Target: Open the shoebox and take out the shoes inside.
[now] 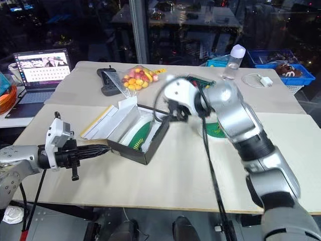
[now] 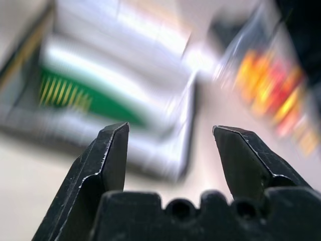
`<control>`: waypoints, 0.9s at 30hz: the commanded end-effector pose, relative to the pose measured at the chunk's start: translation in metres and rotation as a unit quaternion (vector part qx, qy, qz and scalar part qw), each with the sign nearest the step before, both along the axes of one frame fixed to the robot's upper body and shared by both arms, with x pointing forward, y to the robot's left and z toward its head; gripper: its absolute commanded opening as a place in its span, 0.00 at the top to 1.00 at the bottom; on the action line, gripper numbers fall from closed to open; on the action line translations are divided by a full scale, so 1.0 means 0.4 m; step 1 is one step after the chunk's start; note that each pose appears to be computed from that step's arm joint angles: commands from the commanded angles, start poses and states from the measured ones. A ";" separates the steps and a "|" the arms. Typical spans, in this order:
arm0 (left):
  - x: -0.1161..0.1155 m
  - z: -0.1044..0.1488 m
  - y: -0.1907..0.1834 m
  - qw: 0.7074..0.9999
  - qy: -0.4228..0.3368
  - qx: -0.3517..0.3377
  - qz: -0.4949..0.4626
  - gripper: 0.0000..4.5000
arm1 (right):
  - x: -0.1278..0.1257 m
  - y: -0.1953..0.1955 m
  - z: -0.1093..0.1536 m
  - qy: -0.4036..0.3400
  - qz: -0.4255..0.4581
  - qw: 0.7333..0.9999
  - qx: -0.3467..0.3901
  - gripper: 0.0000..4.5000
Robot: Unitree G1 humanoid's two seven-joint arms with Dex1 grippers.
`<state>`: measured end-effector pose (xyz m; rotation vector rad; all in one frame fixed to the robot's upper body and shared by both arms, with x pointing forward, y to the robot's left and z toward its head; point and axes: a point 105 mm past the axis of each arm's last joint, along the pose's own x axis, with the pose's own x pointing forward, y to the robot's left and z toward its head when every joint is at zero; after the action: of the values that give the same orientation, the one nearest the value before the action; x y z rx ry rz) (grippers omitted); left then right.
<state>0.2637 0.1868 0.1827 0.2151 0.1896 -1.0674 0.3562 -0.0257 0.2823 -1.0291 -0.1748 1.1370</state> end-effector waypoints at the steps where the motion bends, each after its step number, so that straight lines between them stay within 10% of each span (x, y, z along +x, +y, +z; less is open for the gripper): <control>1: -0.006 0.028 -0.005 1.000 -0.022 -0.002 -0.004 1.00 | 0.000 0.089 -0.039 -0.070 0.062 0.993 -0.070 0.28; 6: -0.008 0.030 -0.008 1.000 -0.024 -0.005 -0.001 1.00 | 0.058 0.106 -0.168 -0.163 0.098 0.953 -0.237 0.28; 20: -0.018 0.028 -0.008 1.000 -0.022 -0.010 0.013 1.00 | 0.082 0.159 -0.305 -0.210 0.161 0.912 -0.315 0.28; 27: -0.018 0.030 -0.009 1.000 -0.023 -0.012 0.013 1.00 | 0.094 0.146 -0.280 -0.208 0.140 0.925 -0.285 0.70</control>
<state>0.2585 0.1833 0.1833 0.1899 0.1801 -1.0419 0.3918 0.0347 0.1640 -1.8481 -0.3353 1.2707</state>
